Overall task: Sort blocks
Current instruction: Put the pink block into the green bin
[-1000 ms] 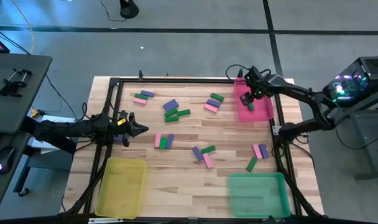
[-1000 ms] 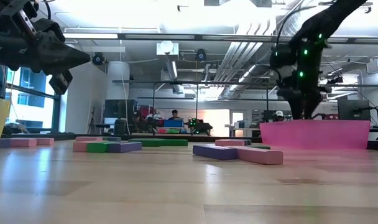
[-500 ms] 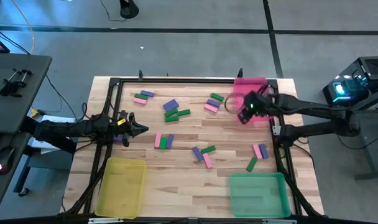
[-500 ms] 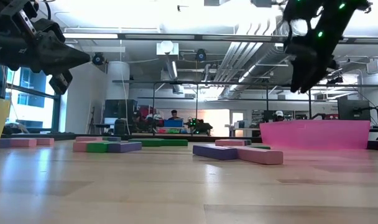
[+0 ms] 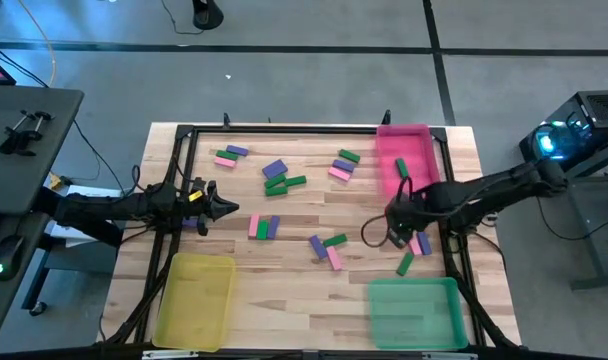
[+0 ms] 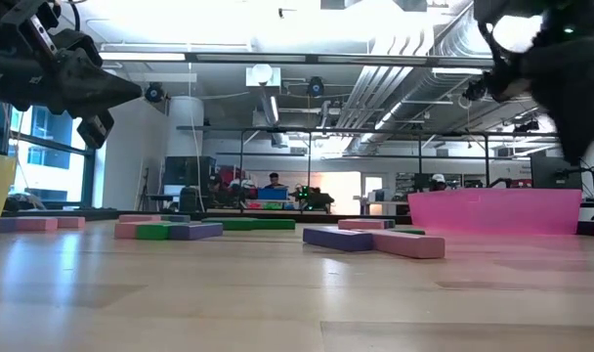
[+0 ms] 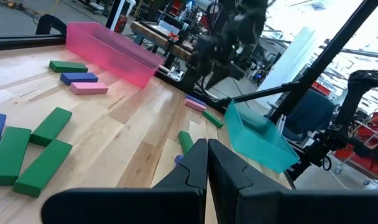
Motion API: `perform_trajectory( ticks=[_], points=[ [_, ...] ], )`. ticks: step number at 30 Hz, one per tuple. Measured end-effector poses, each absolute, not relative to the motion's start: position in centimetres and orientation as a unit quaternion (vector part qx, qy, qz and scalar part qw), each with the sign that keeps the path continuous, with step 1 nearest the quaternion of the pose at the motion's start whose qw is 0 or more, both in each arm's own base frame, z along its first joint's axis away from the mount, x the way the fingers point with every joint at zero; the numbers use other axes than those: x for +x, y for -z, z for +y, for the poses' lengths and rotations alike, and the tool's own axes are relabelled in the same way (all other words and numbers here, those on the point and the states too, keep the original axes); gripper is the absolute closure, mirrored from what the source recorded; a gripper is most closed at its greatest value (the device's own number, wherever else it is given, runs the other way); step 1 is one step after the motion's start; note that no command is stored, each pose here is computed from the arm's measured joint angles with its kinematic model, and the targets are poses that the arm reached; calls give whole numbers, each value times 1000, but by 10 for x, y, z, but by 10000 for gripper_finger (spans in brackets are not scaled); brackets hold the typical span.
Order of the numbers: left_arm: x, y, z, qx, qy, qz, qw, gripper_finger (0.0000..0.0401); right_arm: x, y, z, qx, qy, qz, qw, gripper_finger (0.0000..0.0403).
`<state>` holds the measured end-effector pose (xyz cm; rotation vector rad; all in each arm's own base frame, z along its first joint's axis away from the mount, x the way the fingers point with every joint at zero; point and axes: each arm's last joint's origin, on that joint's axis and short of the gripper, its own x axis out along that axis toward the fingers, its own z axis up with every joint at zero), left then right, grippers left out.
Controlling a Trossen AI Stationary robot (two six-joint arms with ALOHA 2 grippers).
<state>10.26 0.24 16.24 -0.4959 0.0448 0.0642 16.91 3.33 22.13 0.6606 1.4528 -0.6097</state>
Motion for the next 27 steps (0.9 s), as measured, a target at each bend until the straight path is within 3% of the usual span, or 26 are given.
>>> perform_trajectory(
  ticks=[6,13,27],
  points=[
    [103,-162,2,-245,-32,22,969,401,175,-206,50,316,251,704,585,179],
    [103,-162,2,-244,-32,22,969,401,177,-178,47,292,282,730,549,179],
    [103,-162,2,-244,-32,22,969,401,163,-132,31,315,278,715,559,179]
  ],
)
